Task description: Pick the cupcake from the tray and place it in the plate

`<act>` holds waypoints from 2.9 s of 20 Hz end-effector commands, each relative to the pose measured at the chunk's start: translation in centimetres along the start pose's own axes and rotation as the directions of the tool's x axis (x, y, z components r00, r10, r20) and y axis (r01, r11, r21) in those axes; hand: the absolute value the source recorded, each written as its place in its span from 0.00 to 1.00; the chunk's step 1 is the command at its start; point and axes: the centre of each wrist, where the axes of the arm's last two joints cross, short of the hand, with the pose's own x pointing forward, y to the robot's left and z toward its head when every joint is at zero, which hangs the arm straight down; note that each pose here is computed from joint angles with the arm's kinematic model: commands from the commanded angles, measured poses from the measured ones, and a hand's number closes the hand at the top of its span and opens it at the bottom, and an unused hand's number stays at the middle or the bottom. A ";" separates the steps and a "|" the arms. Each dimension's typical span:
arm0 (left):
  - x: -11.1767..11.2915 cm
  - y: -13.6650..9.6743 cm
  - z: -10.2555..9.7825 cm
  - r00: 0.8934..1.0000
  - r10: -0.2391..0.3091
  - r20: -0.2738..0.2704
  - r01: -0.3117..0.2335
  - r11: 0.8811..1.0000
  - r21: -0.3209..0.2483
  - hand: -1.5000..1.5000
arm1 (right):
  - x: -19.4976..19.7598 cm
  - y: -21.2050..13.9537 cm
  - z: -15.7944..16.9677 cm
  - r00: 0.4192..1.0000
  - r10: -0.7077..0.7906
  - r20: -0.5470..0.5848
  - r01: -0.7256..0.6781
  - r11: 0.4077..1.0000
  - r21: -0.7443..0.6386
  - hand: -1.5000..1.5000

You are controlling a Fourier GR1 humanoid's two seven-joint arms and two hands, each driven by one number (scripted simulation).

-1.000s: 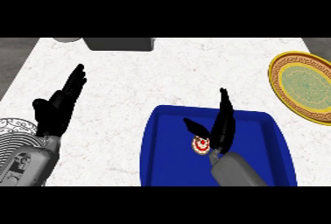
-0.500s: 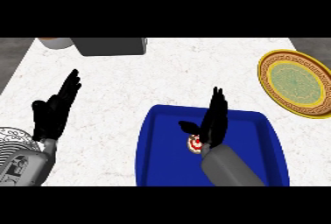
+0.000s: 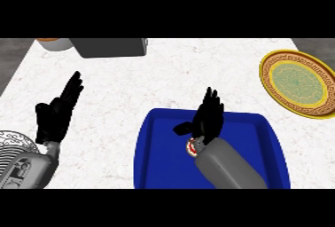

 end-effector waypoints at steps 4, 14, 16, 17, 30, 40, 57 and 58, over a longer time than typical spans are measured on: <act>-0.2 0.8 -0.5 1.000 -0.007 0.014 0.007 1.000 0.002 0.50 | 2.7 -3.3 3.0 0.982 0.099 -0.161 -0.091 0.994 0.055 0.00; -0.1 -1.9 0.6 0.999 0.018 0.027 -0.017 0.999 -0.042 0.50 | 0.8 -4.4 2.1 0.950 0.179 -0.257 -0.146 0.979 0.142 0.00; -0.1 -1.2 0.0 1.000 0.006 0.022 -0.006 1.000 -0.023 0.50 | -0.8 -3.7 2.8 0.940 0.206 -0.272 -0.159 0.970 0.185 0.00; 0.7 -1.1 -0.8 0.999 -0.010 0.035 0.012 0.999 -0.038 0.50 | 0.2 -4.5 2.0 0.940 0.202 -0.274 -0.160 0.973 0.169 0.00; 0.8 0.3 -2.1 0.999 0.022 0.033 -0.020 0.999 -0.049 0.50 | -3.8 -2.0 3.6 0.925 0.201 -0.324 -0.131 0.965 0.225 0.00; 0.7 -2.0 -1.3 0.999 0.002 0.041 -0.001 0.999 -0.037 0.50 | -5.7 -1.4 1.5 0.931 0.219 -0.292 -0.190 0.974 0.127 1.00; -0.4 -0.7 -0.2 1.000 0.011 0.007 -0.011 1.000 0.017 0.50 | -17.7 -21.1 -10.2 0.900 0.421 0.111 -0.390 0.894 -0.221 1.00; 0.1 -0.1 -0.5 1.000 0.016 0.003 -0.016 1.000 0.026 0.50 | -16.9 -23.3 -10.7 0.899 0.406 0.165 -0.351 0.892 -0.284 1.00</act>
